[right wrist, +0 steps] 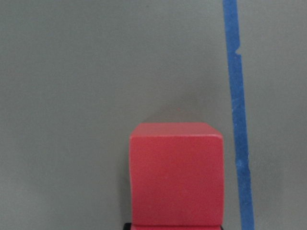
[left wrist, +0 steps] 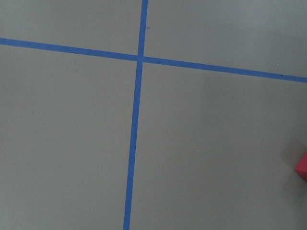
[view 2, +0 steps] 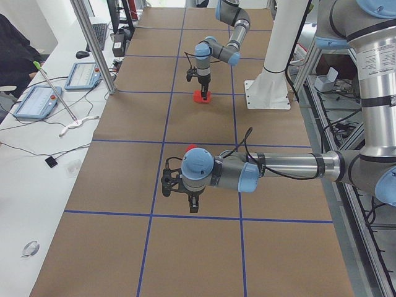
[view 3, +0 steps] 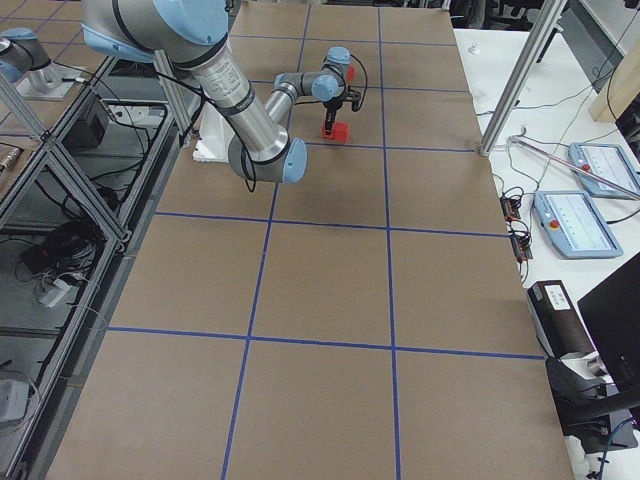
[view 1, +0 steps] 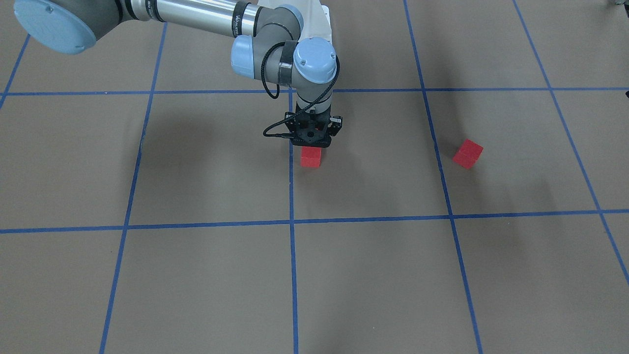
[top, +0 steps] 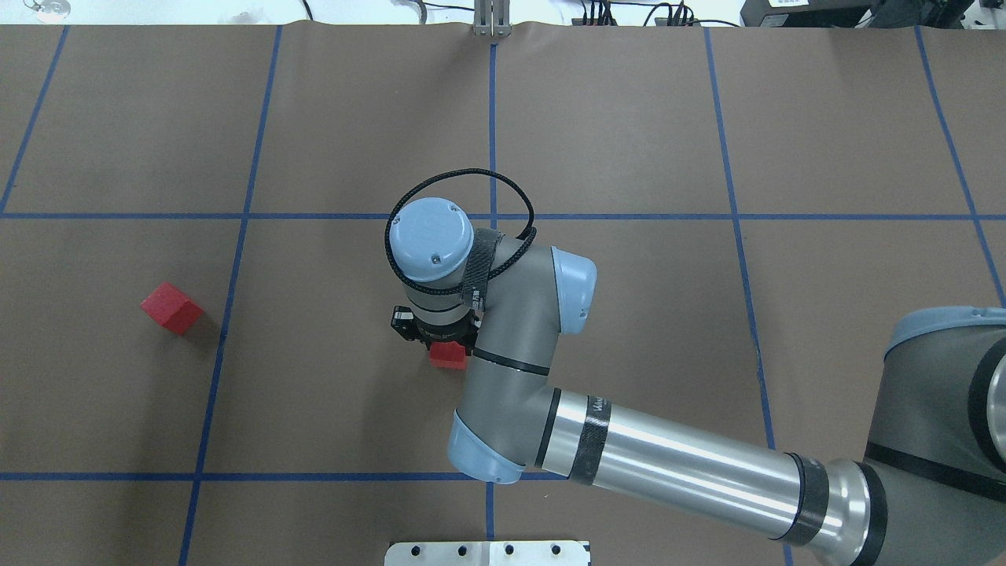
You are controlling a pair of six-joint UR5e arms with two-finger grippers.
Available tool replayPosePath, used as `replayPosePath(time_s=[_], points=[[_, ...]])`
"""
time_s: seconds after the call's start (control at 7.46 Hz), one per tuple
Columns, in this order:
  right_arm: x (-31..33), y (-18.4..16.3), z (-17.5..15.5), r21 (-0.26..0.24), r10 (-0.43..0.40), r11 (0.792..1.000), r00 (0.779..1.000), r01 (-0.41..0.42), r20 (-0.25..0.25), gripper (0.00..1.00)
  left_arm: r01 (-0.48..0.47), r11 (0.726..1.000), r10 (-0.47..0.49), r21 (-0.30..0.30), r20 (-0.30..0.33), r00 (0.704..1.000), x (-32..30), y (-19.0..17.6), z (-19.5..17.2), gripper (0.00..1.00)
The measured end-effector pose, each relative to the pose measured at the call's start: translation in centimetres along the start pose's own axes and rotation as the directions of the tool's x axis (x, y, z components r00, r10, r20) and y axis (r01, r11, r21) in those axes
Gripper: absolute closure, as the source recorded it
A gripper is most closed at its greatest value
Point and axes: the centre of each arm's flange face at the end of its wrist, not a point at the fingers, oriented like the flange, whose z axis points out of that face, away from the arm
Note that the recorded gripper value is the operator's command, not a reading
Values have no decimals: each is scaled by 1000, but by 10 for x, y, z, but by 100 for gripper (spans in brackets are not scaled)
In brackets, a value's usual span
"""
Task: Form red blocks into L shape at center
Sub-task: 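Set the red cube down against the center cube and open the right gripper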
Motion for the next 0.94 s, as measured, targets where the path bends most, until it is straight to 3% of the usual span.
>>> replayPosePath(time_s=[0.94], points=[[1, -2, 3, 6, 3, 1000, 1000, -3, -13, 100, -1, 1000, 1, 1, 0, 1000, 1, 0, -1, 0]])
